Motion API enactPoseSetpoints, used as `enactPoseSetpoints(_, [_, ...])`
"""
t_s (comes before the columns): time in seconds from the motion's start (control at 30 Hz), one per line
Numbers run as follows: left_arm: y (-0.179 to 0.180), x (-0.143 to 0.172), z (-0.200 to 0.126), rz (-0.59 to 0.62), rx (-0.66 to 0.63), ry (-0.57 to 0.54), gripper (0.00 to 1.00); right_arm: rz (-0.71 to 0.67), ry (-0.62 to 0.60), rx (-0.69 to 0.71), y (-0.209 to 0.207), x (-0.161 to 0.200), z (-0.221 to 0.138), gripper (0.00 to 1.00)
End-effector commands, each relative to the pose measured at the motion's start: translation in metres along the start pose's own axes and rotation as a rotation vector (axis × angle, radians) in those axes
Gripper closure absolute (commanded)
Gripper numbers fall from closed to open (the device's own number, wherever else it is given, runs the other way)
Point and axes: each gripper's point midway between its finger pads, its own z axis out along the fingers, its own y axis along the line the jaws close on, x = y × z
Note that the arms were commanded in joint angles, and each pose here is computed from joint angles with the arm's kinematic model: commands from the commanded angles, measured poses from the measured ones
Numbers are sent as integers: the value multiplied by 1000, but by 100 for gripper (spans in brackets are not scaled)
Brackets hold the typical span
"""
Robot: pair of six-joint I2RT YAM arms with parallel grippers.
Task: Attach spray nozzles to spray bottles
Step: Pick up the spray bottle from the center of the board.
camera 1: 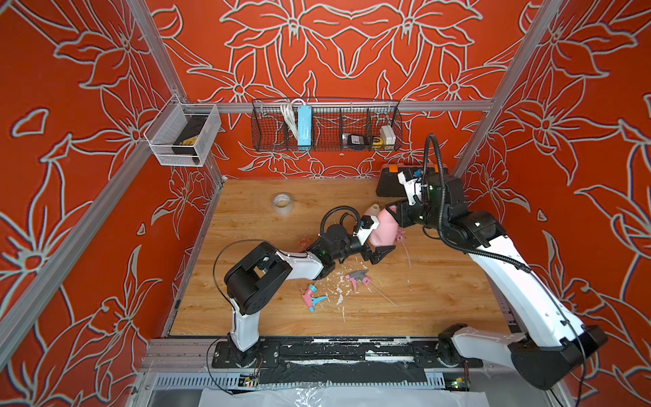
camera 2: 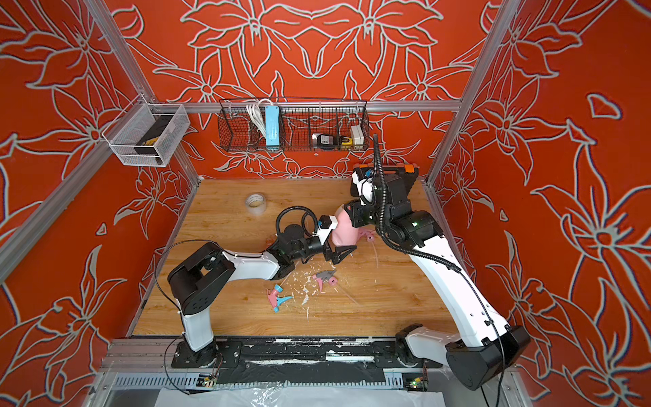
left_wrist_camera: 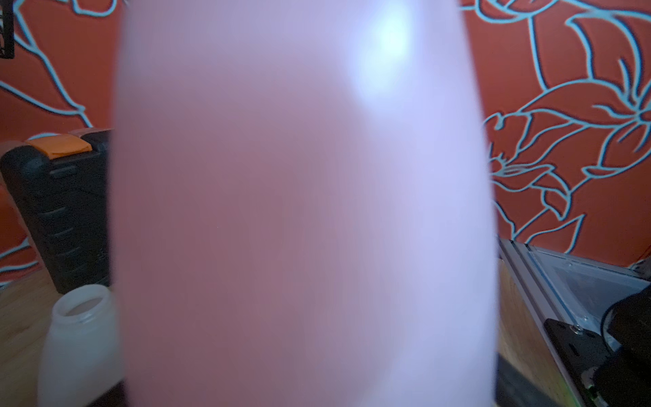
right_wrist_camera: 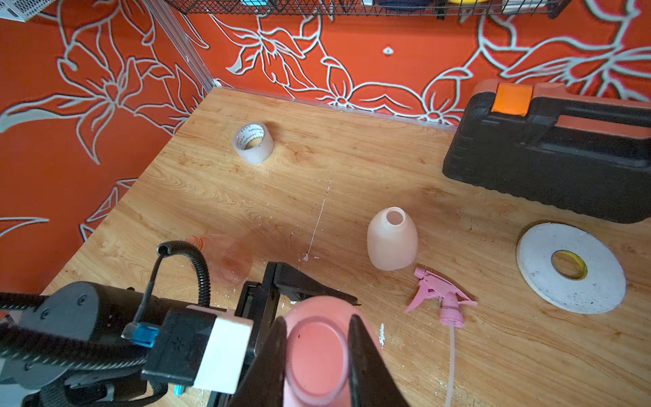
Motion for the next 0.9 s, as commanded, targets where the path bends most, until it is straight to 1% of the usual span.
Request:
enactPoseSetpoints(0.0, [3,2,1,26,12,15,3,-8,-46,-15,4,-16,-7,100])
enactPoseSetpoints(0.1, [3,1,0,21,15,11,3,-8,-49,-19,5,-17,-7,100])
enactPoseSetpoints(0.27, [6,-3,-2,14,10,-6,9,-3,-42,-31,6,-16,-5,100])
enactPoseSetpoints(0.43, [8,-12,-4,21,6,-28,10,-2,-37,-32,6,-13,-3,100])
enactPoseSetpoints(0.67, [9,-15,-6,17,5,-43,21,1,-39,-37,7,-14,-4,100])
enactPoseSetpoints(0.73, [11,-18,-8,2,-15,-60,21,1,-37,-33,6,-13,-3,100])
enactPoseSetpoints(0.8, [14,-22,-10,-19,-37,-71,18,4,-35,-30,6,-13,-3,100])
enactPoseSetpoints(0.87, [12,-25,-11,-17,-31,-77,17,6,-29,-29,5,-12,-2,100])
